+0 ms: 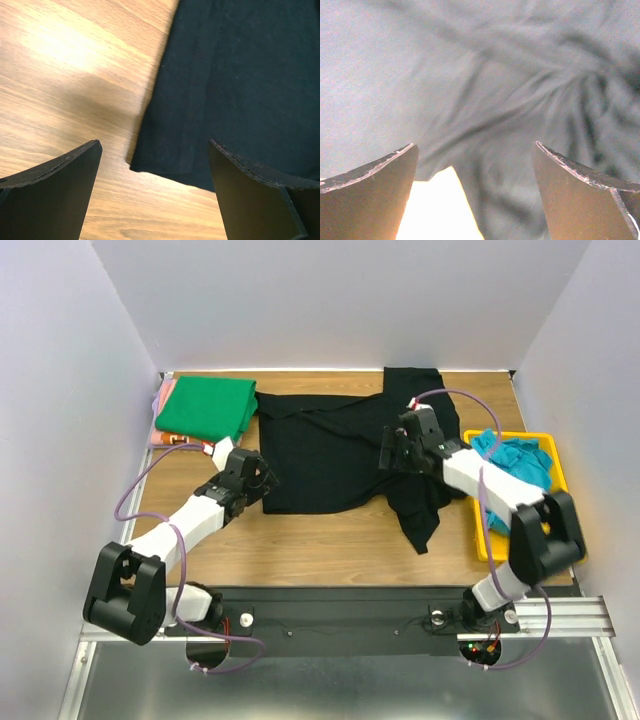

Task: Fold and stack the t-shirts
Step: Flatten the tshirt out

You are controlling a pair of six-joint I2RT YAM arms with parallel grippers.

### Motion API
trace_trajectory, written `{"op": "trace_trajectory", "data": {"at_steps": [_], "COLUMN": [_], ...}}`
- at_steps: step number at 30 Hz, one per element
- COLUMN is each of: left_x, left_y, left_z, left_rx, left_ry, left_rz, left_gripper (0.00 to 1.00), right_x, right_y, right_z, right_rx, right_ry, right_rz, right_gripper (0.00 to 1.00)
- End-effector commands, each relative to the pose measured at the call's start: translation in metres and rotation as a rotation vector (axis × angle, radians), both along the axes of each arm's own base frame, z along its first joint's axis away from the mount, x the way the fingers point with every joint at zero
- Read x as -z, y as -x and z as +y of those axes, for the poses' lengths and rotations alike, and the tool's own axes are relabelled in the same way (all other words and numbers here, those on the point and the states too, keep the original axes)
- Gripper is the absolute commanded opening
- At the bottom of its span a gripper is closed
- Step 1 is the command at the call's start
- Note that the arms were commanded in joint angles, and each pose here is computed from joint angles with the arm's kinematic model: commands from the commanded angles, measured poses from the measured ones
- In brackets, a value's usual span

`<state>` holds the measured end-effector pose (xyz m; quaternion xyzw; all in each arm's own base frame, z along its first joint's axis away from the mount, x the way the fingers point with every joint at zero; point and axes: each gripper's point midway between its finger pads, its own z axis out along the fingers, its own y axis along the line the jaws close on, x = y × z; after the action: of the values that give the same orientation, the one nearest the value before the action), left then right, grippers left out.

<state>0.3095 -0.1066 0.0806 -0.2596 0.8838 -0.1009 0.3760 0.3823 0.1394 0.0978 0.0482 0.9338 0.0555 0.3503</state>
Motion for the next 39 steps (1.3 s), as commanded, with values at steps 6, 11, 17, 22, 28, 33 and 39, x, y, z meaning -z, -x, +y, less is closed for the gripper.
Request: {"op": "trace_trajectory", "data": {"at_steps": [6,11,17,22,28,33,39], "left_x": [-0.001,0.000,-0.002,-0.001,0.001,0.002,-0.003], "left_y": [0.021,0.029,0.035,0.039,0.040,0.039,0.034], "left_z": [-0.002,0.000,0.010,0.012,0.014,0.010,-0.002], "left_rx": [0.007,0.005,-0.034,-0.037,-0.040,-0.019,0.020], "left_ry": [0.065,0.078,0.055,0.054,0.045,0.044,0.020], "left_rz": [-0.008,-0.010,-0.011,-0.005,0.001,0.014,0.015], "left_gripper": [0.99,0.98,0.98,0.98,0.98,0.98,0.99], "right_x": [0.013,0.033,0.048,0.041,0.053,0.013,0.000], "right_y": [0.074,0.089,0.137,0.184,0.213,0.201,0.198], "right_z": [0.008,0.024,0.073,0.110,0.121,0.112,0.066], "right_rx": [-0.021,-0.071,-0.166,-0.255,-0.324,-0.218,-0.023], "right_ry": [-0.114,-0.099,-0.106,-0.092,-0.050,-0.144,-0.186], "right_rz": [0.059,0.115,0.167,0.155,0.202,0.073,-0.002], "right_gripper": [1.00,1.00,1.00,1.00,1.00,1.00,1.00]}}
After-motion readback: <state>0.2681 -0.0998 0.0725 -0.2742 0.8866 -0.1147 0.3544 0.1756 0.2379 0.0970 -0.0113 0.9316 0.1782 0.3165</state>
